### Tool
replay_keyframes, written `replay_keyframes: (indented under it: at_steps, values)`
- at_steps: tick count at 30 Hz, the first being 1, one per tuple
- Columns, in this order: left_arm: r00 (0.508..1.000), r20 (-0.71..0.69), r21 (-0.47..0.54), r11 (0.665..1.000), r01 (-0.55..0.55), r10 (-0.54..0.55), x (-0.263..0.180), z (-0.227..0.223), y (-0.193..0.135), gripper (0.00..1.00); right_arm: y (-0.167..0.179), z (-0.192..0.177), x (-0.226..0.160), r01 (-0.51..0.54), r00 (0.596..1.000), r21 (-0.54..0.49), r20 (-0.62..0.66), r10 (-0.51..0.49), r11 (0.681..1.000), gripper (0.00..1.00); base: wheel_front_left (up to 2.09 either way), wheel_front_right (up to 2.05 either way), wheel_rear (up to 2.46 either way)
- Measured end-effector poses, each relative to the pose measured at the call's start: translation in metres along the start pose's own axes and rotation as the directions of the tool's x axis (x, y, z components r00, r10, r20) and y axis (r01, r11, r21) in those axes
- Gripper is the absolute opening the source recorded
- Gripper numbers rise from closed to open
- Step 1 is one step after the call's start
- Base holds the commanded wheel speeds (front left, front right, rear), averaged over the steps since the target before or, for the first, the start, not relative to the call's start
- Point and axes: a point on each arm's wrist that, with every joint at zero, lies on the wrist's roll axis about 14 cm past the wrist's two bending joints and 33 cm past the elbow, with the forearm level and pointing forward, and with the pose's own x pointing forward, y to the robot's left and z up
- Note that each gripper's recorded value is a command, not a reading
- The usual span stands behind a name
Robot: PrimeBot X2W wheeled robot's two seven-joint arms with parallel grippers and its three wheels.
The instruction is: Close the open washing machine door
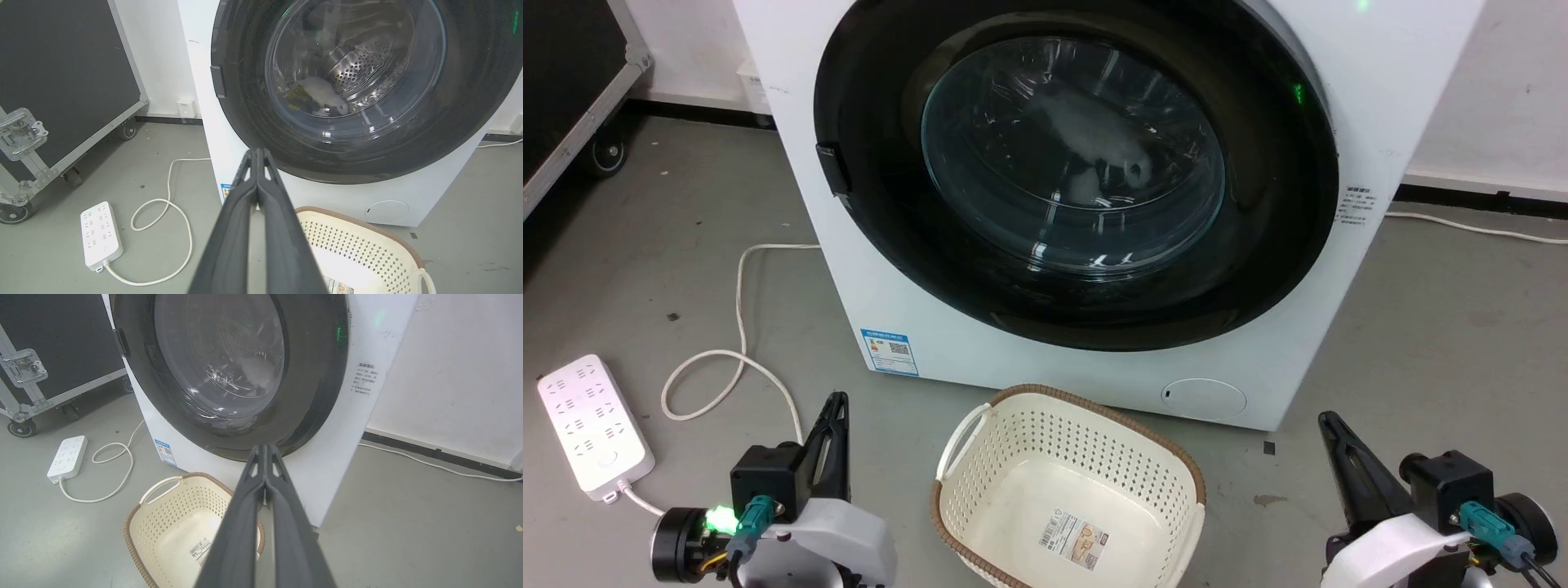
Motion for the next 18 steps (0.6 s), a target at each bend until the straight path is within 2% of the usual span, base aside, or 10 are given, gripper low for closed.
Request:
replay_keyframes:
  at_steps: [18]
  values:
    - [1.0,-0.016,0.019,1.0,-0.023,0.023,-0.004,-0.0019,0.0049,0.0,0.0035,0.0019,0.002,-0.011,1.0,-0.01,-0.001,0.011,1.0,0.0,0.0,0.0,0.0]
